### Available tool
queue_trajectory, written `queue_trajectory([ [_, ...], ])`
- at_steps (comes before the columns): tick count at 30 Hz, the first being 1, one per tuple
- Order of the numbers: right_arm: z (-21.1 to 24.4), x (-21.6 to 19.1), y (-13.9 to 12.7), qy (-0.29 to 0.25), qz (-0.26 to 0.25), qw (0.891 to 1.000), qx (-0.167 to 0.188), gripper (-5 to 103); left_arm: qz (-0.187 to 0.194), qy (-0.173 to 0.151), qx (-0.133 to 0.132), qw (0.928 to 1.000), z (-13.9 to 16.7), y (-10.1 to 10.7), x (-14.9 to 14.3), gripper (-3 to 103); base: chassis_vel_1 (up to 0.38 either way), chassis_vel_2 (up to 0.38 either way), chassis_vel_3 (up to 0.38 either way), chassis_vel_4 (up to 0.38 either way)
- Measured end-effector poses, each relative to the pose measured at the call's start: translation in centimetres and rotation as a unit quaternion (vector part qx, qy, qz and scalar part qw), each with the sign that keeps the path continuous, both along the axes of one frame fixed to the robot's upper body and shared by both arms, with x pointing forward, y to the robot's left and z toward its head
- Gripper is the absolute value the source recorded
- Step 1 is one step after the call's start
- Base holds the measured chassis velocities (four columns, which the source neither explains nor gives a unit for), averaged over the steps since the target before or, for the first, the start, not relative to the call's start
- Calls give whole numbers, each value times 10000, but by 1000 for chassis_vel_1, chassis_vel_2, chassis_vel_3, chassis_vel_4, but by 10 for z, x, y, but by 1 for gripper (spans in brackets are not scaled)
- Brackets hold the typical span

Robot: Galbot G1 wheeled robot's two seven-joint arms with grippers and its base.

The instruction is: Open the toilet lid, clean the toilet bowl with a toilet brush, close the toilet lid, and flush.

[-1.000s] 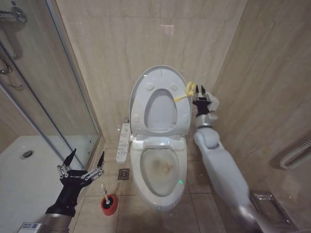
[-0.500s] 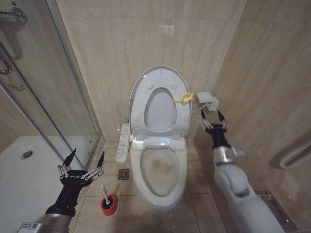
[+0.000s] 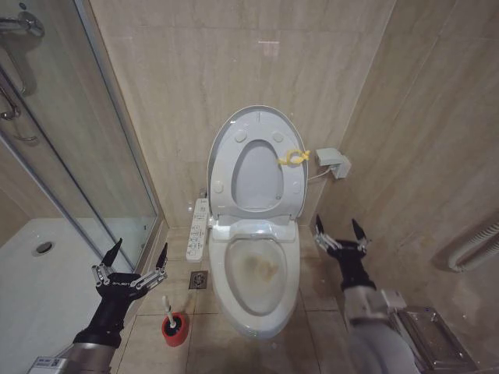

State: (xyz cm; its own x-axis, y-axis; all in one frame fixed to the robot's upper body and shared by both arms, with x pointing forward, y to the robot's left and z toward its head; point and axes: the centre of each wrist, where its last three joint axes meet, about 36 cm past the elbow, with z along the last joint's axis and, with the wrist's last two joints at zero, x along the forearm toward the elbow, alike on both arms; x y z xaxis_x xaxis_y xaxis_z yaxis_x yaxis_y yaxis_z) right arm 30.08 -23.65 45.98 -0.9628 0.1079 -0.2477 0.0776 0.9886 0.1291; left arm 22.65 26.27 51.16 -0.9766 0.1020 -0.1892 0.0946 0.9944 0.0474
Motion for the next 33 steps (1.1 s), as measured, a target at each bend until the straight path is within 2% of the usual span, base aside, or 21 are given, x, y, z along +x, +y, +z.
queue_trajectory([
  [6, 4, -51, 6, 238, -339, 9982, -437, 100, 0, 0, 0, 10000, 0, 0, 0, 100, 0, 0, 0, 0],
  [15, 42, -86, 10, 174, -441, 9983, -351, 100, 0, 0, 0, 10000, 0, 0, 0, 100, 0, 0, 0, 0],
  [33, 39, -94, 17, 276, -391, 9982, -370, 100, 0, 0, 0, 10000, 0, 0, 0, 100, 0, 0, 0, 0],
])
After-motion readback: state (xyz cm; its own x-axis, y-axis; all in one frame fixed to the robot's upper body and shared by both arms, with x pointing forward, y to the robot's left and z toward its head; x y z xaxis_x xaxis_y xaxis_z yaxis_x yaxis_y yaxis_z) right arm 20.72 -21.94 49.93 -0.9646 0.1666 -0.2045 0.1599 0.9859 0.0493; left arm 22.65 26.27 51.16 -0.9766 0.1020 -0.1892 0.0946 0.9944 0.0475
